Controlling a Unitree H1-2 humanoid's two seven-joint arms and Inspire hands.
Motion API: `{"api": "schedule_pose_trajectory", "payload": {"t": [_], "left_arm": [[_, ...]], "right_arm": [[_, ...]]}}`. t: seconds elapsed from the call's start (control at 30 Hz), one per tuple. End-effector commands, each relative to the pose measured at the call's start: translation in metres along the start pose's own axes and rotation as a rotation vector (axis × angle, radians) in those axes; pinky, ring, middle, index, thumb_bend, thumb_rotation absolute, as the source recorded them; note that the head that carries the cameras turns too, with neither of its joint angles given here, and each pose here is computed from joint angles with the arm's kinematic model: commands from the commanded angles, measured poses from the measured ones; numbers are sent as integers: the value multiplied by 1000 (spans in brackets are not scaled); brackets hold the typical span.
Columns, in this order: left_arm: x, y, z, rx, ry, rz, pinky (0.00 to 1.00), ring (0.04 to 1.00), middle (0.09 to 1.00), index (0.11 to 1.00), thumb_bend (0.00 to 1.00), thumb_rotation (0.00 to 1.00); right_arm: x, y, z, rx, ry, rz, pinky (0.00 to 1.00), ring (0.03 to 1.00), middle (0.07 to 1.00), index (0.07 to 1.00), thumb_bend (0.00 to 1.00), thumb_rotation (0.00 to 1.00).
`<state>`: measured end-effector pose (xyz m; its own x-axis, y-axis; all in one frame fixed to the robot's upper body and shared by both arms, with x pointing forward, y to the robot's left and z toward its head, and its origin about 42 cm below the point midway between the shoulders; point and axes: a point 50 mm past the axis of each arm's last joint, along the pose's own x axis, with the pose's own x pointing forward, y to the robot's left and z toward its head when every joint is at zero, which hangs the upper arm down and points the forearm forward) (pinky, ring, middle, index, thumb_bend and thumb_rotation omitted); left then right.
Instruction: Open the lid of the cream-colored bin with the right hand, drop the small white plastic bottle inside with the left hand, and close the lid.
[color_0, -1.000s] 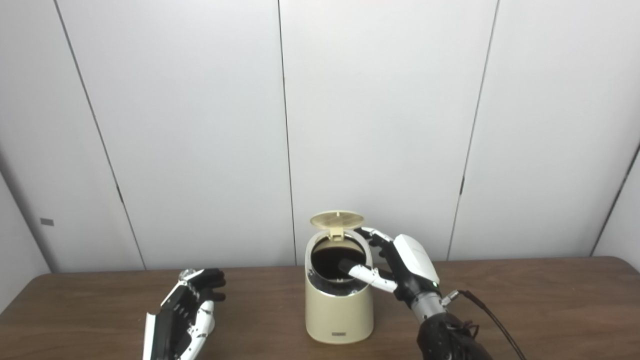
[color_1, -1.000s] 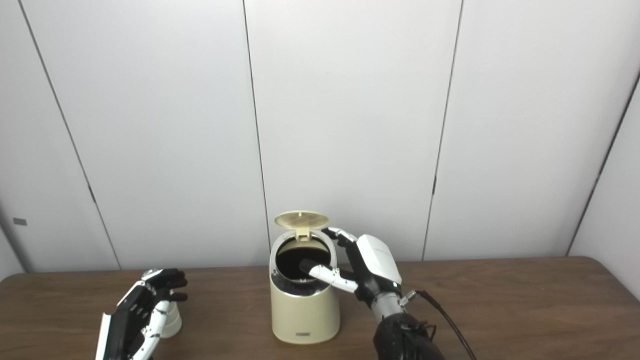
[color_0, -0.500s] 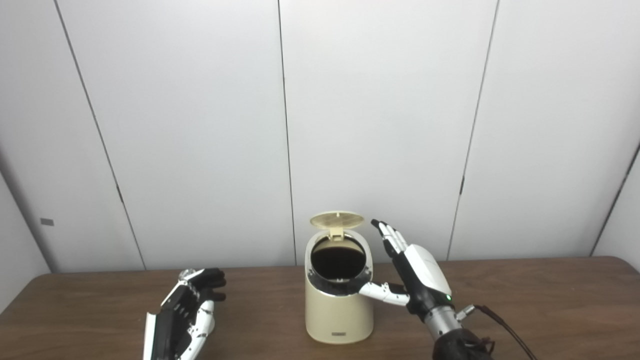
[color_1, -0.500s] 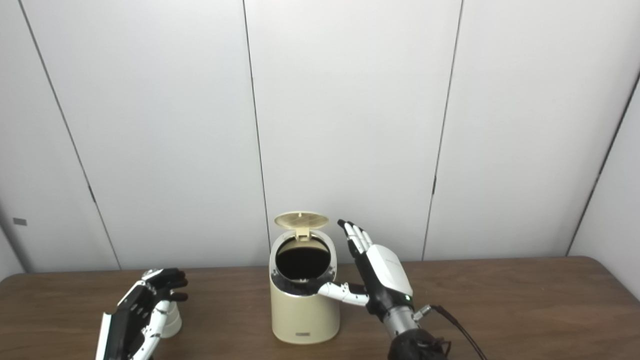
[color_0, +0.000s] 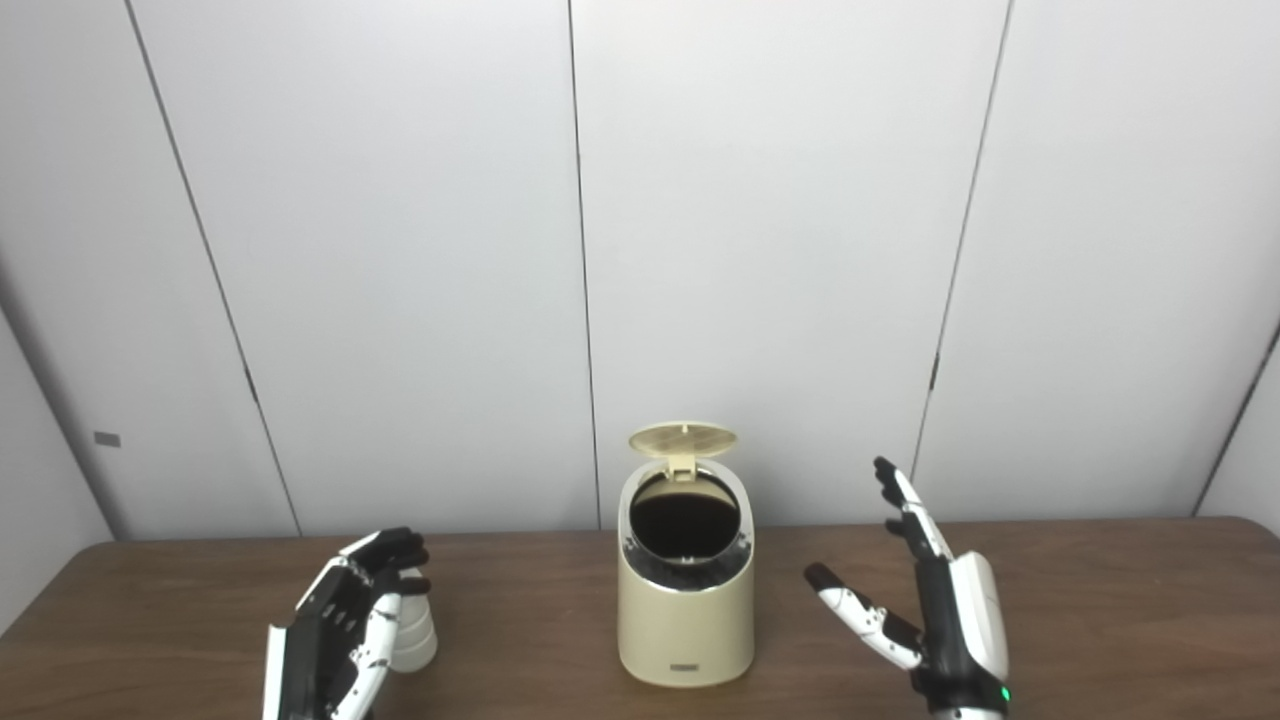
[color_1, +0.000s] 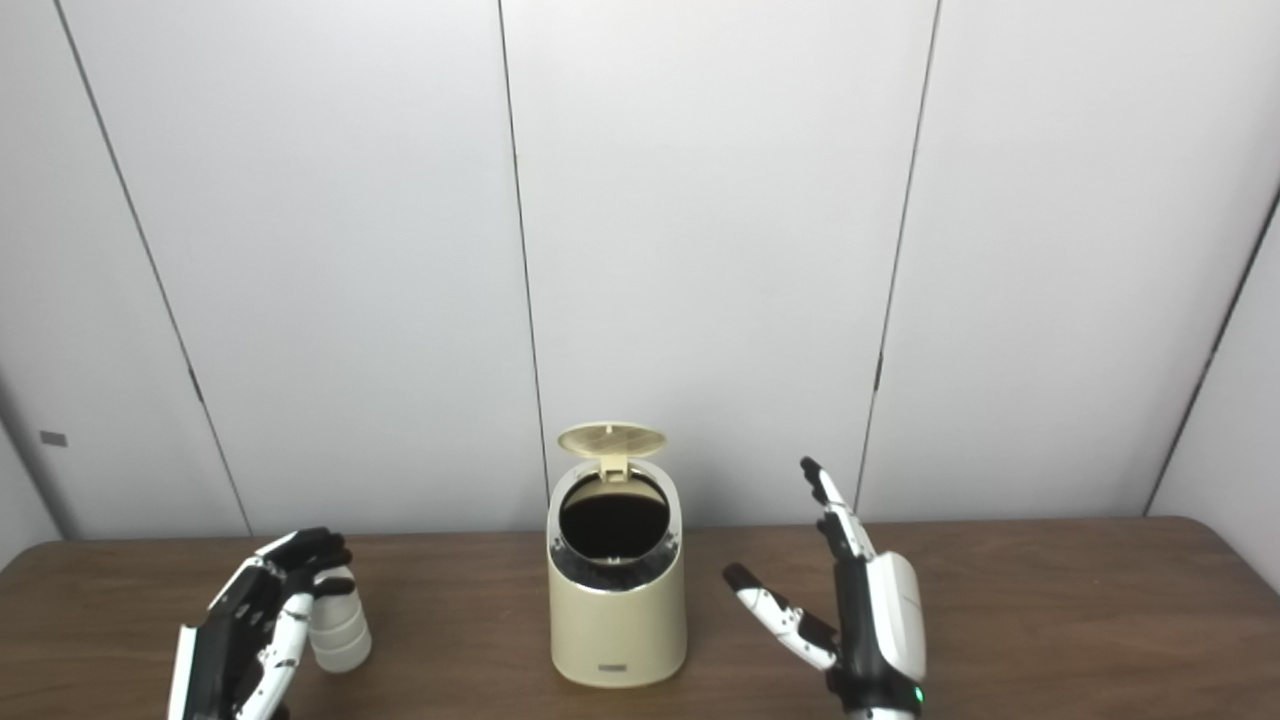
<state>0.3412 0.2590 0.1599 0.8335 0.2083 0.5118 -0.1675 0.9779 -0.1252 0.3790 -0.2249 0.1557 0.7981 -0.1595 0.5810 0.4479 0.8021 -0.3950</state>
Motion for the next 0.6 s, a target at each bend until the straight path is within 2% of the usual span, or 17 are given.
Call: {"api": "schedule_pose_trajectory", "payload": {"t": [0.0,0.07,0.1,0.13,0.23,0.3,0.33,0.4,0.43,0.5,0.57], "left_arm": [[21,-5,24,13,-125,-1,592,689,707,691,325,351],[22,1,31,85,-154,12,574,675,700,684,392,282],[21,4,35,107,-168,20,570,669,696,678,448,255],[21,7,40,117,-183,29,566,665,694,672,515,222],[20,19,54,165,-234,73,549,649,686,669,630,167],[19,26,62,210,-264,94,547,656,698,692,655,167],[18,33,66,242,-280,112,564,673,714,713,683,173],[17,41,71,278,-295,137,598,701,732,746,775,197],[17,47,71,286,-283,147,605,706,736,752,790,199],[18,55,69,288,-241,152,721,803,816,838,884,191],[20,60,66,315,-178,156,776,849,854,880,924,200]], "right_arm": [[2,-17,0,45,-106,-65,548,697,749,800,212,270],[-14,-25,-11,42,-78,-69,455,602,676,783,233,217],[-20,-27,-16,35,-62,-66,443,589,680,778,247,198],[-27,-28,-20,28,-42,-52,483,622,709,769,264,159],[-40,-28,-27,14,1,2,617,731,778,773,276,330],[-44,-28,-28,9,7,16,659,759,783,768,287,360],[-45,-28,-29,9,12,22,667,765,785,767,291,337],[-47,-27,-30,15,21,27,660,765,788,773,294,336],[-48,-25,-30,15,26,34,658,765,789,773,295,340],[-48,-23,-28,24,34,47,671,775,800,781,277,367],[-47,-21,-26,35,36,58,682,781,803,785,273,389]]}}
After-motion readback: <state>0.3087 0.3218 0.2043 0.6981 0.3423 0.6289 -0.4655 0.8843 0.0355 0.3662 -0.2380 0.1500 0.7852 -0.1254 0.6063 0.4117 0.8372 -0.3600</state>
